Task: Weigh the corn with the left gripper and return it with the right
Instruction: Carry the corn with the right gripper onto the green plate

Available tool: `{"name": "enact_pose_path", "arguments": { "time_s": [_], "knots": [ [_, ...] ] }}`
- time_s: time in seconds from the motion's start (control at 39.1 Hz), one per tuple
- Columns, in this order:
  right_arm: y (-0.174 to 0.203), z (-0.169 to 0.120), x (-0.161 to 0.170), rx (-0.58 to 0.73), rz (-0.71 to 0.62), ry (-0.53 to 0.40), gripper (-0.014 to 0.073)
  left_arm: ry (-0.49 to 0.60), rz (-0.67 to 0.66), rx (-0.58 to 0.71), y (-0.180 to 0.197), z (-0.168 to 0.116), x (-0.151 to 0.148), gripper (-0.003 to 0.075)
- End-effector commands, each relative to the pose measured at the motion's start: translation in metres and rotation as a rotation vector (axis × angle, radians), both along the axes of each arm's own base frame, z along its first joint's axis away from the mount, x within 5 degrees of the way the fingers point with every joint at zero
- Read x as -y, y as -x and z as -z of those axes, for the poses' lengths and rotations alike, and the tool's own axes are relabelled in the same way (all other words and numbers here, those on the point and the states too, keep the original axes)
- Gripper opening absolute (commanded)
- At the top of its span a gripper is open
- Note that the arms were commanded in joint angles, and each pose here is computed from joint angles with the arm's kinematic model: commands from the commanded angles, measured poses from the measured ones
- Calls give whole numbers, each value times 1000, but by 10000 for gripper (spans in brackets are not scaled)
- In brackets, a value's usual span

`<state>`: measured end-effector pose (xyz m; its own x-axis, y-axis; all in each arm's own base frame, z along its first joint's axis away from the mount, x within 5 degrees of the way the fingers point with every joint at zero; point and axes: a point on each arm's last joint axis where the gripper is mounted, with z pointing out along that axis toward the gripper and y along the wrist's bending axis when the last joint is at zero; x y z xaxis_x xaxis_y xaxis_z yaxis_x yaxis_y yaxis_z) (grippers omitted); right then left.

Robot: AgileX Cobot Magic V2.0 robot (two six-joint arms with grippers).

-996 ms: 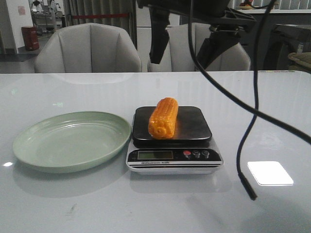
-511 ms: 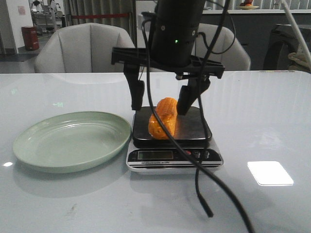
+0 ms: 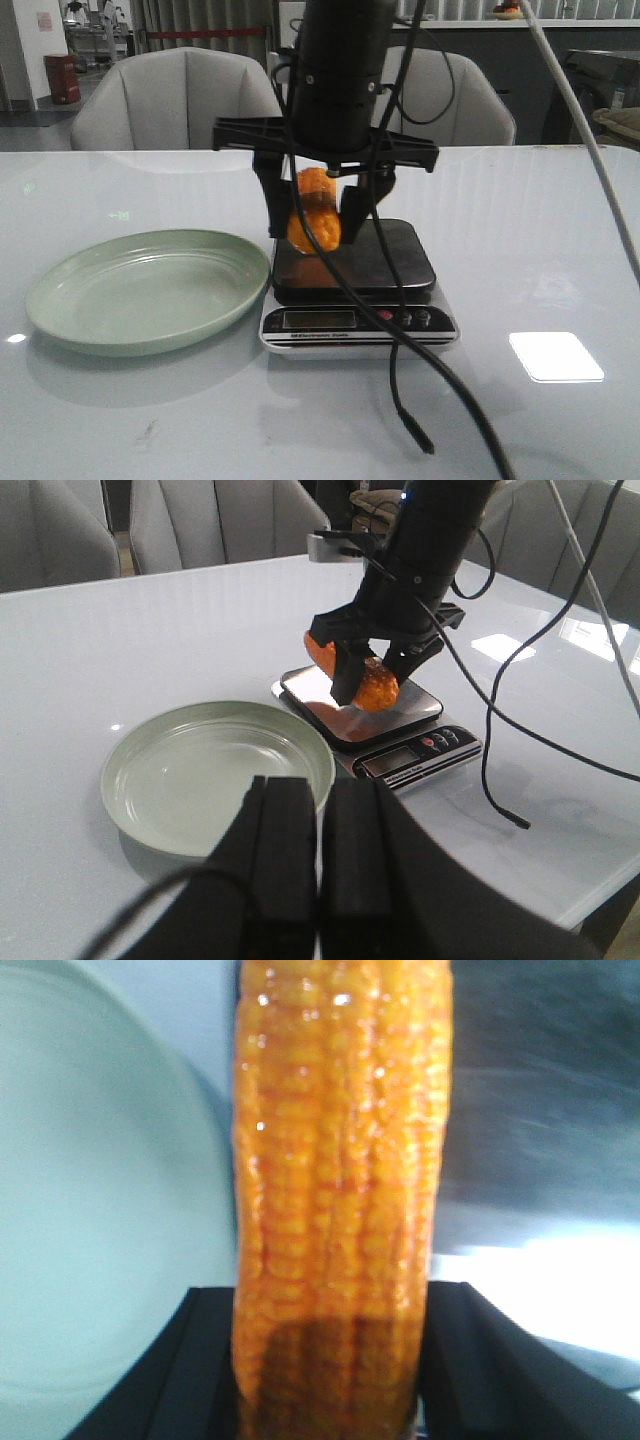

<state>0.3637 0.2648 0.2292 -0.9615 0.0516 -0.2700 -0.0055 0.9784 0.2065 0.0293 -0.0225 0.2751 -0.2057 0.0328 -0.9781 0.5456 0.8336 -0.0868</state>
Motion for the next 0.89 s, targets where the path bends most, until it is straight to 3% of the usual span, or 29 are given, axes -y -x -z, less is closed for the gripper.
{"name": "enact_pose_path", "arguments": {
  "time_s": [0.0, 0.18, 0.49, 0.59, 0.79, 0.87],
  "knots": [
    [8, -47, -17, 140, -36, -119, 211, 54, -2, 68, 0, -15, 0, 113],
    [22, -52, -54, 220, -91, -264, 212, 54, -2, 68, 0, -15, 0, 113],
    [26, -19, -84, 199, -118, -301, 227, 54, -2, 68, 0, -15, 0, 113],
    [24, -9, -89, 168, -97, -333, 320, 54, -2, 68, 0, -15, 0, 113],
    [22, -1, -93, 176, -93, -346, 614, 54, -2, 68, 0, -15, 0, 113],
    [22, -4, -94, 188, -93, -356, 612, 54, -2, 68, 0, -15, 0, 113]
  ]
}}
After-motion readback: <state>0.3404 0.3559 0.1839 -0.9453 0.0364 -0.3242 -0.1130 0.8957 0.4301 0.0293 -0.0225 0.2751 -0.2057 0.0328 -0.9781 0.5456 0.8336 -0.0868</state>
